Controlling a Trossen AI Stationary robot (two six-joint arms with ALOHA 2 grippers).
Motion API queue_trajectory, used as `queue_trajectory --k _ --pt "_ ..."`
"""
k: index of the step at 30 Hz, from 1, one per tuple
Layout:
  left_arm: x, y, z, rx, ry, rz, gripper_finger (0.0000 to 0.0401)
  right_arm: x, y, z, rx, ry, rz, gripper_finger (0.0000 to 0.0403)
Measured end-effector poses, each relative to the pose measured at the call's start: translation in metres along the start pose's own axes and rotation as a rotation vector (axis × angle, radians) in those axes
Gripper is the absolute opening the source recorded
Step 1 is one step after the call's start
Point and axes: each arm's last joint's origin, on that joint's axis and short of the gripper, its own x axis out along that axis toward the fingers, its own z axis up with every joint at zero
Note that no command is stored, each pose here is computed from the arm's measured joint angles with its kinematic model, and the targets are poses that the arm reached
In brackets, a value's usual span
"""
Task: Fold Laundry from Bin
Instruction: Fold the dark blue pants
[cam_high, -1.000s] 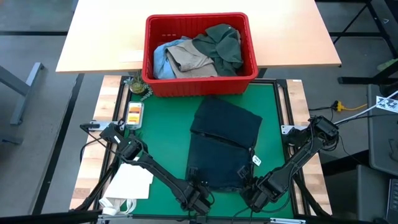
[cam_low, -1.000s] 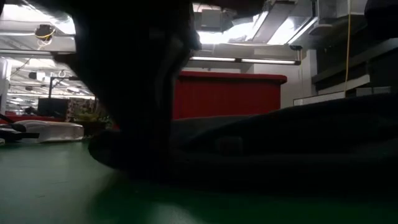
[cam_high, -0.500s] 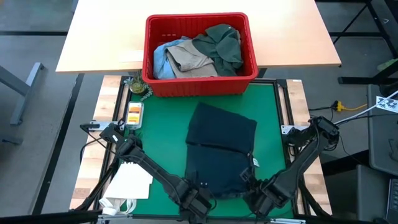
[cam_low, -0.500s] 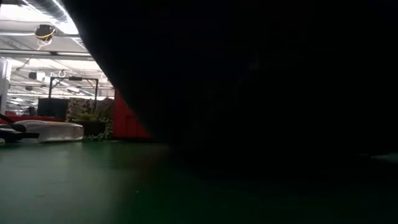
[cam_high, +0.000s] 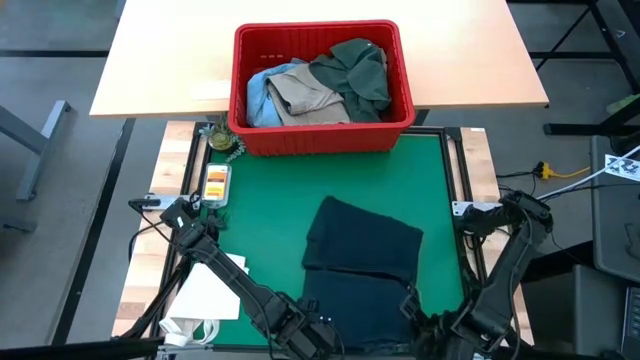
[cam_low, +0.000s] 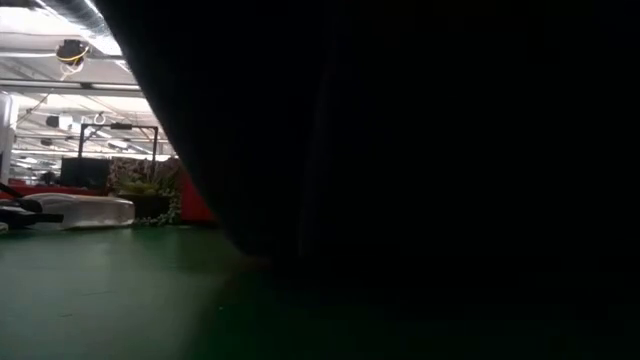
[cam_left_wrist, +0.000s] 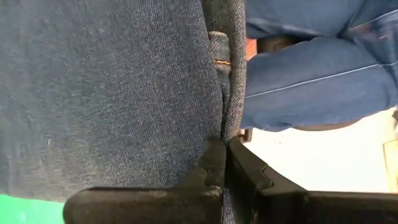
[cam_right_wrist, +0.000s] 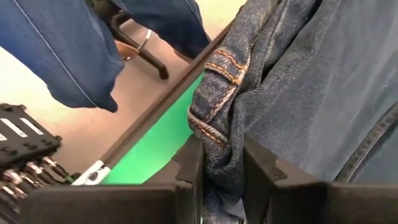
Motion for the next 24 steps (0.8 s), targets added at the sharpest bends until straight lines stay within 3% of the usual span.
queue_trajectory --k 9,19,24 --pt "-0.04 0.016 0.013 -0.037 -0.09 0.014 0.0 -0.014 -0.003 -0.006 -0.001 0.009 0.011 0.0072" --pt "-0.078 0.059 0.032 -0.129 -0.152 0.044 0.0 -0.06 -0.018 -0.026 0.106 -0.036 -0.111 0.0072" --pt "-0.091 0.085 0.04 -0.156 -0.157 0.08 0.0 -0.071 -0.024 -0.044 0.186 0.01 -0.163 0.0072"
